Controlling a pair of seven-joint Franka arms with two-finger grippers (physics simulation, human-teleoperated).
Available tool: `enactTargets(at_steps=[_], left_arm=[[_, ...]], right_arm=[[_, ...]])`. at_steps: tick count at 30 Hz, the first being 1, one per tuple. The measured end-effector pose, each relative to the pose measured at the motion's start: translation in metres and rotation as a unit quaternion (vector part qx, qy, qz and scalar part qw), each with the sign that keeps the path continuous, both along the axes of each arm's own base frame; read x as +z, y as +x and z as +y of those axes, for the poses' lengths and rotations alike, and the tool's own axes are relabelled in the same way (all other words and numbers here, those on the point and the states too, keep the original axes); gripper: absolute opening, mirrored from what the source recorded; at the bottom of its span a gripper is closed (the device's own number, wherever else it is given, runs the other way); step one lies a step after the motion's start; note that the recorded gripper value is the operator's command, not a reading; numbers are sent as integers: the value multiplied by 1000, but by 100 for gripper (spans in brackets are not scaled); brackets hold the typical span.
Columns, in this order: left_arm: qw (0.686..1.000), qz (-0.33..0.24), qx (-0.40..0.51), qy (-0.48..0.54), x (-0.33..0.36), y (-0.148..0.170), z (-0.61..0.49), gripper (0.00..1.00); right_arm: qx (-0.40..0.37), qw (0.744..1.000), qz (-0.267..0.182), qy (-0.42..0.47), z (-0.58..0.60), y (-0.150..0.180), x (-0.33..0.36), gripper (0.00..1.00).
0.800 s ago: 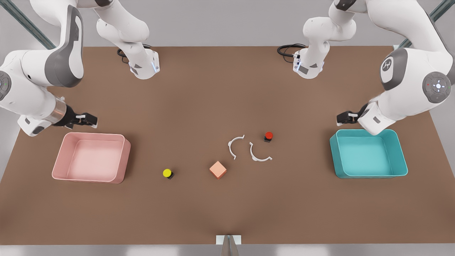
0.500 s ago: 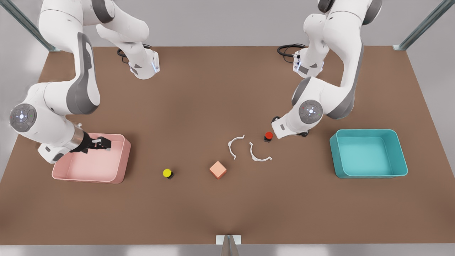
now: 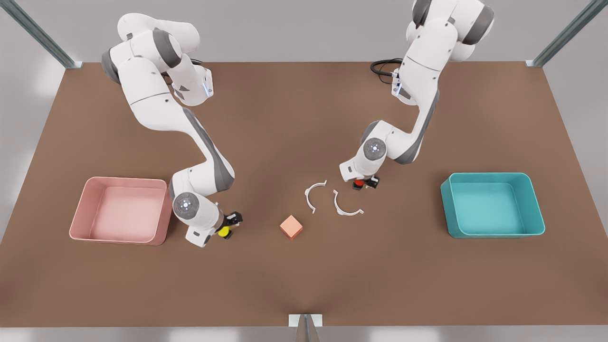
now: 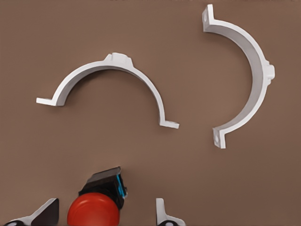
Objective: Place the red button in the blue storage box with the left arm, and place the yellow button in the pink storage box with the right arm
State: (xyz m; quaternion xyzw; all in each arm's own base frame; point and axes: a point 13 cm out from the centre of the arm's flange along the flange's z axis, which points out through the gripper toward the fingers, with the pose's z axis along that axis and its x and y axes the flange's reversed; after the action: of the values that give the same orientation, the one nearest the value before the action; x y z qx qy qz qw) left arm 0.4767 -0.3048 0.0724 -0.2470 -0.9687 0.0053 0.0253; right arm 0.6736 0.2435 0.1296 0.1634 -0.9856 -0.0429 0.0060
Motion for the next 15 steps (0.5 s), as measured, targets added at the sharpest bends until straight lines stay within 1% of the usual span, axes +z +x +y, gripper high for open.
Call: enactTargets(at_steps=[3,6,7,12,13,14,15], left_arm=[[1000,-6,7,-4,-19,3,1,100],[1000,-11,11,-6,-29,4,0,95],[1000,-11,12,-7,-32,4,0,91],[1000,-13,17,-7,-34,-5,5,91],[1000,-13,18,-7,-34,-6,5,85],[1000,-13,18,-7,-34,-7,5,82],[1000,-14,19,-7,-34,-8,5,75]], right_arm=[[-10,1000,-13,6,-3,7,-5,100],[-20,1000,-23,7,-11,15,-14,100],[-23,999,-25,7,-14,17,-17,100],[-27,999,-30,-1,-26,21,-36,100],[-26,999,-30,-2,-27,21,-43,100],[-25,999,-31,-3,-27,21,-50,100],[-25,999,-31,-3,-27,21,-57,100]])
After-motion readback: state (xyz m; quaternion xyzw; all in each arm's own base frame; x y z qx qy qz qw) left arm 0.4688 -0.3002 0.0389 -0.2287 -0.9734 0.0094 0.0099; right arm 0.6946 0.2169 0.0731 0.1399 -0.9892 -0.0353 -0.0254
